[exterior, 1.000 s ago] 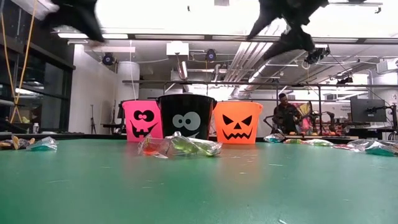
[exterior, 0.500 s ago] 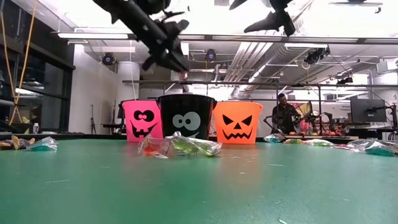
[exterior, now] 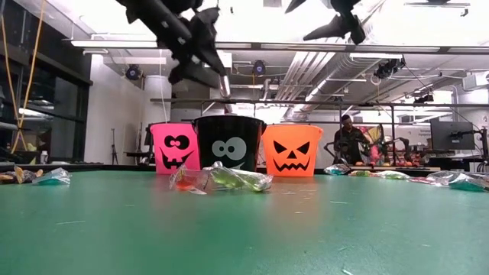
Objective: Sort candy by brand, put in halloween buckets
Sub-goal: Put the green candy into the black bucket
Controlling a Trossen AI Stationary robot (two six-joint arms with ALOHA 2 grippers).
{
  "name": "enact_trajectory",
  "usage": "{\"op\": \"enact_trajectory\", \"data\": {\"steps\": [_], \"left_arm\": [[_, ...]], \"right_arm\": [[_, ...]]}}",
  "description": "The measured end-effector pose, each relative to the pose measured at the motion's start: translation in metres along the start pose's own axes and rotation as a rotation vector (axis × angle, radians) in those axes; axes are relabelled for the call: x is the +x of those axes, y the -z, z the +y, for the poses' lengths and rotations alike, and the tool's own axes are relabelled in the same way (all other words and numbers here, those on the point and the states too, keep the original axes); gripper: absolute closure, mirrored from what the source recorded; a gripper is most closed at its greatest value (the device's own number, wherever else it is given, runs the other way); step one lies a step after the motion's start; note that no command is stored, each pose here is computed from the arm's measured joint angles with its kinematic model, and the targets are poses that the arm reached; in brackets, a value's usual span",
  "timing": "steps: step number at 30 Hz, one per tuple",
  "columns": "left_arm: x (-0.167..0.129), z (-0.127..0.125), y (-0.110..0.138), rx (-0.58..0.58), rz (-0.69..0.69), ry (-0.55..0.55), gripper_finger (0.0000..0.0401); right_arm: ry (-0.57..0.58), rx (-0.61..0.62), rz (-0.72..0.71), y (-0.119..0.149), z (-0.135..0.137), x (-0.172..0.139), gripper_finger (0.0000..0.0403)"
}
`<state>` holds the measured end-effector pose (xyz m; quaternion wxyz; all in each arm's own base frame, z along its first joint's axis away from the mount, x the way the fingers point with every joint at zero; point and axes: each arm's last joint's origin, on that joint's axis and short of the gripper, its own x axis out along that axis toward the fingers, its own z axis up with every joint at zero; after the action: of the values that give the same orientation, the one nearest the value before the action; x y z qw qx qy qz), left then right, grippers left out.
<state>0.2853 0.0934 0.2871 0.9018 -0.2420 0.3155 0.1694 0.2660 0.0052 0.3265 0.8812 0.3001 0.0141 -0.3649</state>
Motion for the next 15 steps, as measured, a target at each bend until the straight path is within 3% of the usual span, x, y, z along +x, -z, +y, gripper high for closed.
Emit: {"op": "enact_trajectory", "data": {"steps": [9,12,15], "left_arm": [[-0.079,-0.007,0.013,0.037,-0.286,0.158,0.0215],[-0.093,-0.003,0.027,0.004,-0.391,0.207,0.0215],[-0.094,0.004,0.043,-0.07,-0.425,0.235,0.0215]], "right_arm": [[0.056,0.168,-0.023,-0.008,-0.01,0.01,0.0101],[0.184,0.265,0.052,-0.017,-0.029,0.019,0.0101],[0.379,0.239,0.156,-0.034,-0.06,0.028,0.0101]]}}
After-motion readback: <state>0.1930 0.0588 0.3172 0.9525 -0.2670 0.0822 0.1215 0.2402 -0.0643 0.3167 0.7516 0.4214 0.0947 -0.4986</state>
